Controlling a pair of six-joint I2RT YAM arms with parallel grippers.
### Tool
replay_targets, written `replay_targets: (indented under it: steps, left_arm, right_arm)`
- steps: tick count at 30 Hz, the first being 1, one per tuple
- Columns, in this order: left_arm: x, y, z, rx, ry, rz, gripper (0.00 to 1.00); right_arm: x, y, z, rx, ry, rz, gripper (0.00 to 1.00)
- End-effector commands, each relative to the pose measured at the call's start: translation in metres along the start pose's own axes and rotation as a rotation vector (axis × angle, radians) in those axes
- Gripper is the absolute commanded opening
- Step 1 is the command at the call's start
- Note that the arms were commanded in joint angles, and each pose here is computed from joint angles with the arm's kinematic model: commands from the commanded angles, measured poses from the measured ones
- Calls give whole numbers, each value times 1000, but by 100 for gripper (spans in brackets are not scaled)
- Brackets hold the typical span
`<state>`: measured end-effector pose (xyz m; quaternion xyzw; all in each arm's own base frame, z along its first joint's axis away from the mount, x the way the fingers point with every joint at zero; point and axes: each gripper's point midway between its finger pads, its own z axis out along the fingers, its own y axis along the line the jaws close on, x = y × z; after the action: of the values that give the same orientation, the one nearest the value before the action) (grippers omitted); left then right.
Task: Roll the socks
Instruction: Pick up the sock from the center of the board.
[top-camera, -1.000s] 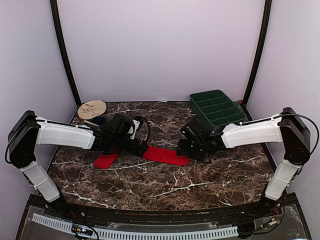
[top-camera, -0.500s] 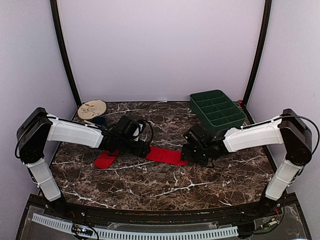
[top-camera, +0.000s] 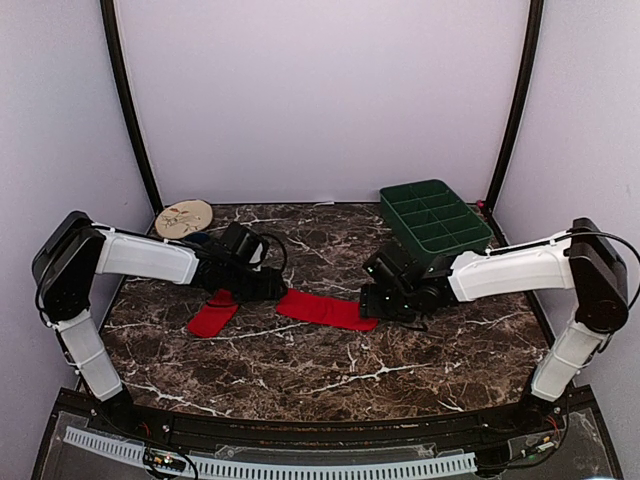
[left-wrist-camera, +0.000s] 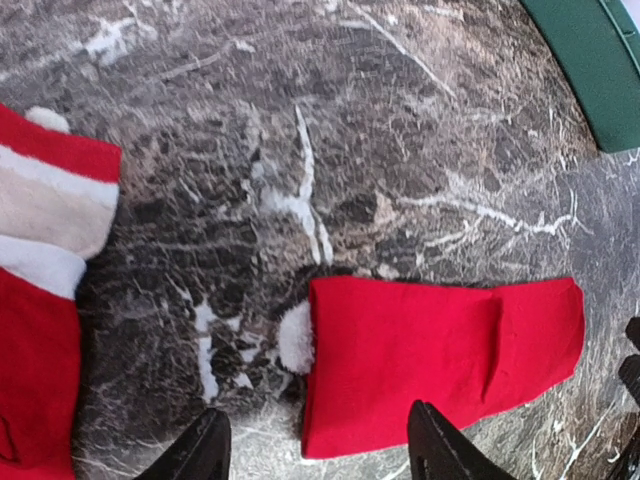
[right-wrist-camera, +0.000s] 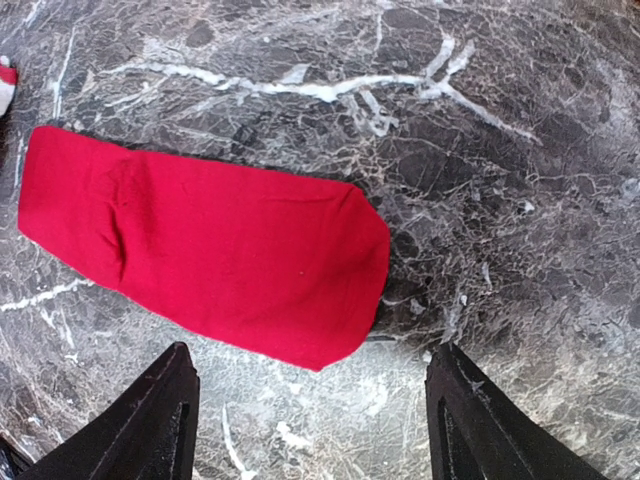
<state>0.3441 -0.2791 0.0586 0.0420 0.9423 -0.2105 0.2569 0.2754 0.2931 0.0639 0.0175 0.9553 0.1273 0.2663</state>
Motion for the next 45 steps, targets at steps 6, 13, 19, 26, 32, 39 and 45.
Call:
replay_targets:
  steps: [6, 13, 19, 26, 32, 39, 45]
  left_arm:
    - [33, 3, 14, 4, 138, -34, 55]
    - [33, 6, 15, -17, 142, -33, 49]
    - [37, 2, 18, 3, 164, -33, 36]
    - [46, -11, 21, -8, 200, 43, 35]
    - [49, -10, 26, -51, 225, 81, 23]
    - [47, -2, 25, -96, 214, 91, 9]
    - [34, -7, 20, -119, 161, 144, 0]
  right_arm:
    - [-14, 9, -23, -37, -70, -20, 72]
    - [-16, 14, -25, -51, -80, -26, 72]
    - [-19, 15, -26, -48, -86, -36, 72]
    - [-18, 15, -24, -44, -83, -43, 72]
    - [-18, 16, -22, -42, -82, -45, 72]
    - [-18, 14, -22, -36, -81, -50, 72]
    - [-19, 17, -19, -35, -79, -61, 72]
